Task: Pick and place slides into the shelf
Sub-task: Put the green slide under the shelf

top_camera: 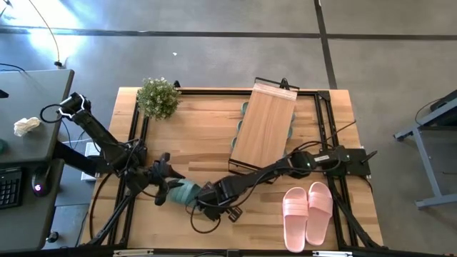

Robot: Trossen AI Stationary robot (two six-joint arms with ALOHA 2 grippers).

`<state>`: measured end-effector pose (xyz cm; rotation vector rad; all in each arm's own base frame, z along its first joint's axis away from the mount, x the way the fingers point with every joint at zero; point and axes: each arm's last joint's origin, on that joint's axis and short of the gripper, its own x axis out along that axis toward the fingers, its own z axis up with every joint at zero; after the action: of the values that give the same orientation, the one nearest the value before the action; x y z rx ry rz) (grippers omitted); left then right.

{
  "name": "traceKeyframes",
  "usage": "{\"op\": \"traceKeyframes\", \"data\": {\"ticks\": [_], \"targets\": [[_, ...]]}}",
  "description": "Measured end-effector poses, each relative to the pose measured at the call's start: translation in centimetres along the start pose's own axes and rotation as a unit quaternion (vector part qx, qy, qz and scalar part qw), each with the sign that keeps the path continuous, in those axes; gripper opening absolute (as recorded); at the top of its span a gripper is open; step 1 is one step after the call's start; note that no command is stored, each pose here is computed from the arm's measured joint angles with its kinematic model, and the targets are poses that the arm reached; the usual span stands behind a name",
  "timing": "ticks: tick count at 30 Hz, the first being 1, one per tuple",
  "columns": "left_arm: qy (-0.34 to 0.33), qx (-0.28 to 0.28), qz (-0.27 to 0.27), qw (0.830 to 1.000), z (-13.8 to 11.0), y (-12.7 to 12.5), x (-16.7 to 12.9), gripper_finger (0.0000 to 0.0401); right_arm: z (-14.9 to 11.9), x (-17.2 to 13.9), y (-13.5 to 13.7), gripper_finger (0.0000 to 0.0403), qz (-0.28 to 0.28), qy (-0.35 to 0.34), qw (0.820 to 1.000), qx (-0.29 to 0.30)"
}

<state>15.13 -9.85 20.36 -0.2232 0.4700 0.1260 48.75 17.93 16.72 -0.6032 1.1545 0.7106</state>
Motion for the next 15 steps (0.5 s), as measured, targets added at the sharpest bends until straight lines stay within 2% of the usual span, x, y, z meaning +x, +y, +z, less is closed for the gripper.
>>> {"op": "traceKeyframes", "data": {"ticks": [6, 15], "targets": [[0.002, 0.055, 0.038, 0.998, 1.1, -0.1, -0.5, 0.0106, 1.2, 0.1, 1.0, 0.0, 0.027, -0.05, 0.997, -0.046], [-0.011, 0.084, 0.053, 0.995, 2.0, -0.3, -0.9, 0.0106, 2.5, -0.1, 0.5, 0.0, -0.005, -0.118, 0.988, -0.097]]}}
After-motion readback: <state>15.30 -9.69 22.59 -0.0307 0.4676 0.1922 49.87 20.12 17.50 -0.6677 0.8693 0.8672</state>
